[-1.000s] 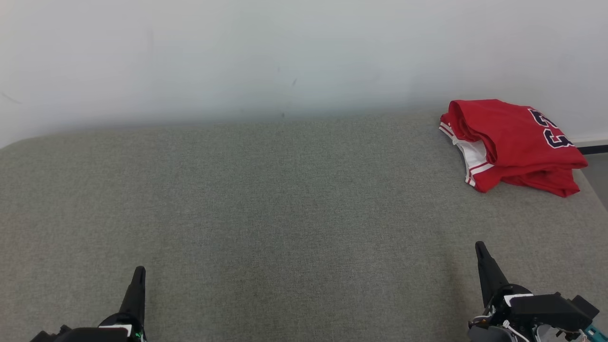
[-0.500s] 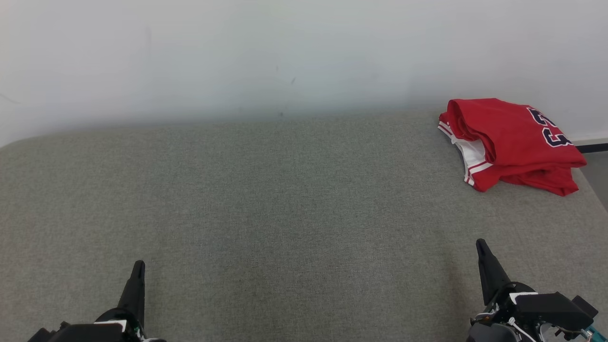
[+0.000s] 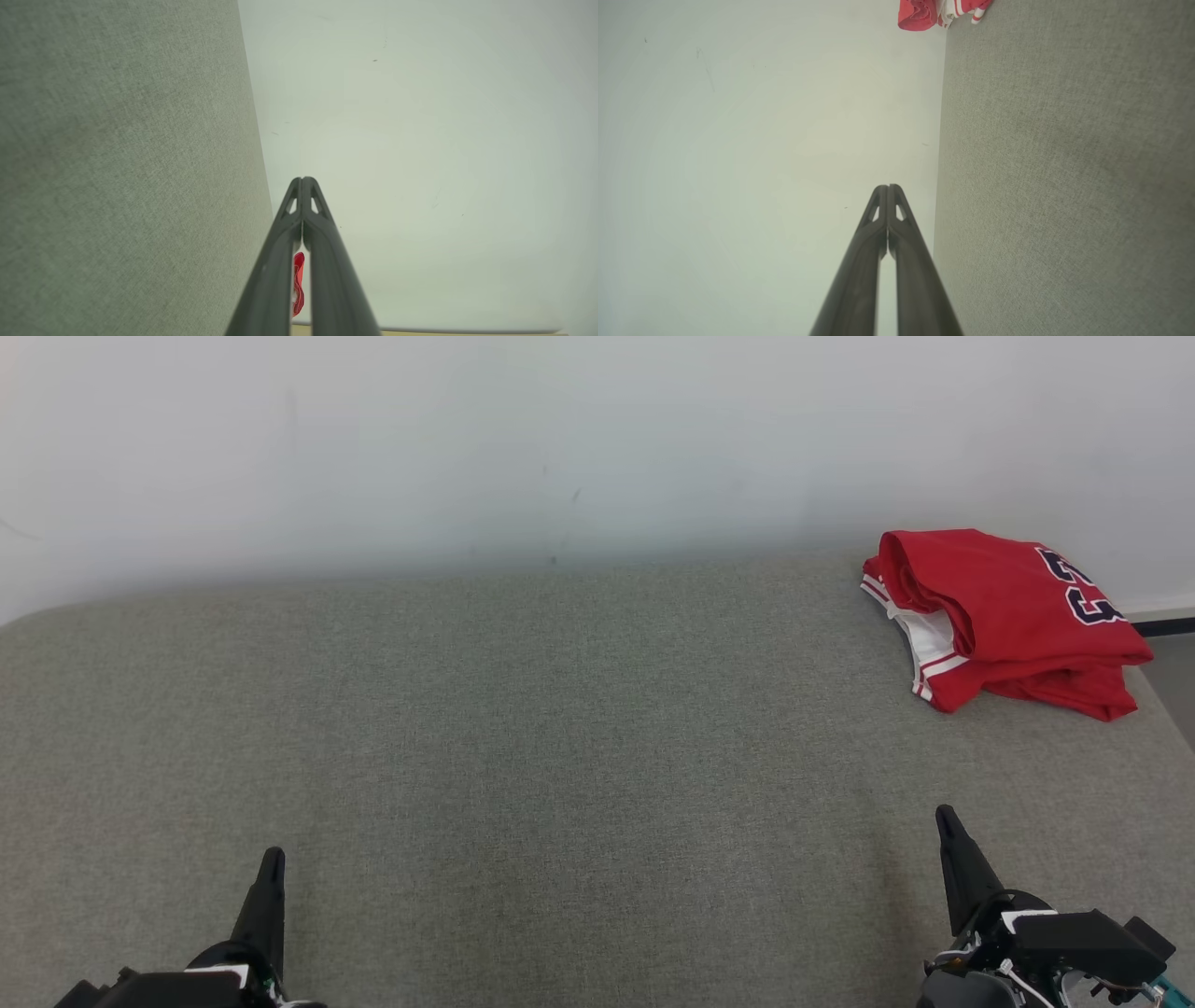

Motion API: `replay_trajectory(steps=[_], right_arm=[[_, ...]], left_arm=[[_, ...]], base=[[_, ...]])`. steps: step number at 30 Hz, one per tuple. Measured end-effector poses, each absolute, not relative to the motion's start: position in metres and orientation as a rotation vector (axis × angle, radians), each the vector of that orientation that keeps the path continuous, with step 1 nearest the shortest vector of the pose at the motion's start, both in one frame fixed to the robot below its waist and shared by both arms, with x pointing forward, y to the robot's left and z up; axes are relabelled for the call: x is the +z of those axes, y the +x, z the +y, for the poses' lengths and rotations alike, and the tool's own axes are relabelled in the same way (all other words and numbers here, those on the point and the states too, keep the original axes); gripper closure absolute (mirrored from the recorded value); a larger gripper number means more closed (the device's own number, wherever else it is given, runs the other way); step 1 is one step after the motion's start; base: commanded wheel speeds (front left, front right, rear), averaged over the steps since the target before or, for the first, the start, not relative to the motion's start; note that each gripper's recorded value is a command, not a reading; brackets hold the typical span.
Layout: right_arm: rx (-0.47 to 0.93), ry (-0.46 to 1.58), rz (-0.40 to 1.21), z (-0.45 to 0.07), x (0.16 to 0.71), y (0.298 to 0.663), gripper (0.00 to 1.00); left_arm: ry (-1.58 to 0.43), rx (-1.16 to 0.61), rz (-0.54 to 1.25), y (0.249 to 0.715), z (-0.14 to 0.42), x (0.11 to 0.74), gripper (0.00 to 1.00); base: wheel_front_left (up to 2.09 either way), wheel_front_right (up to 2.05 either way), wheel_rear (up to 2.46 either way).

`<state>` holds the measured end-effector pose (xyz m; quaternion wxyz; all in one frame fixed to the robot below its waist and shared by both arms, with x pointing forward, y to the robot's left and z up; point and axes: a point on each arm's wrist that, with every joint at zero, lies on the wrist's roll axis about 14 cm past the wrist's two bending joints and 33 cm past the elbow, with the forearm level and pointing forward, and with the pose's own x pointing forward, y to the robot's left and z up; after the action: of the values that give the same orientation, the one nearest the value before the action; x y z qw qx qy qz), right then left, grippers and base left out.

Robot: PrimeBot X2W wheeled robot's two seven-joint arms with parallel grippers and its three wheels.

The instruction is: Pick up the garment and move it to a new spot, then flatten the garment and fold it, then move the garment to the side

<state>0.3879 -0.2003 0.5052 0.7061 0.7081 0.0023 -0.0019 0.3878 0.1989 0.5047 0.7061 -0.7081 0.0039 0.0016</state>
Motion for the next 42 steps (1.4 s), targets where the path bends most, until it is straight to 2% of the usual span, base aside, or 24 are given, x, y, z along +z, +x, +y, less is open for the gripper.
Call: replay_trajectory(steps=[42], right_arm=[[-0.005,1.574,0.004,-0.2007,0.5052,0.3879,1.0]], left_arm=[[-1.574,0.003,0.009,0.3878,0.1989,0.5047,1.0]], base=[[0.0,0.0,0.0]])
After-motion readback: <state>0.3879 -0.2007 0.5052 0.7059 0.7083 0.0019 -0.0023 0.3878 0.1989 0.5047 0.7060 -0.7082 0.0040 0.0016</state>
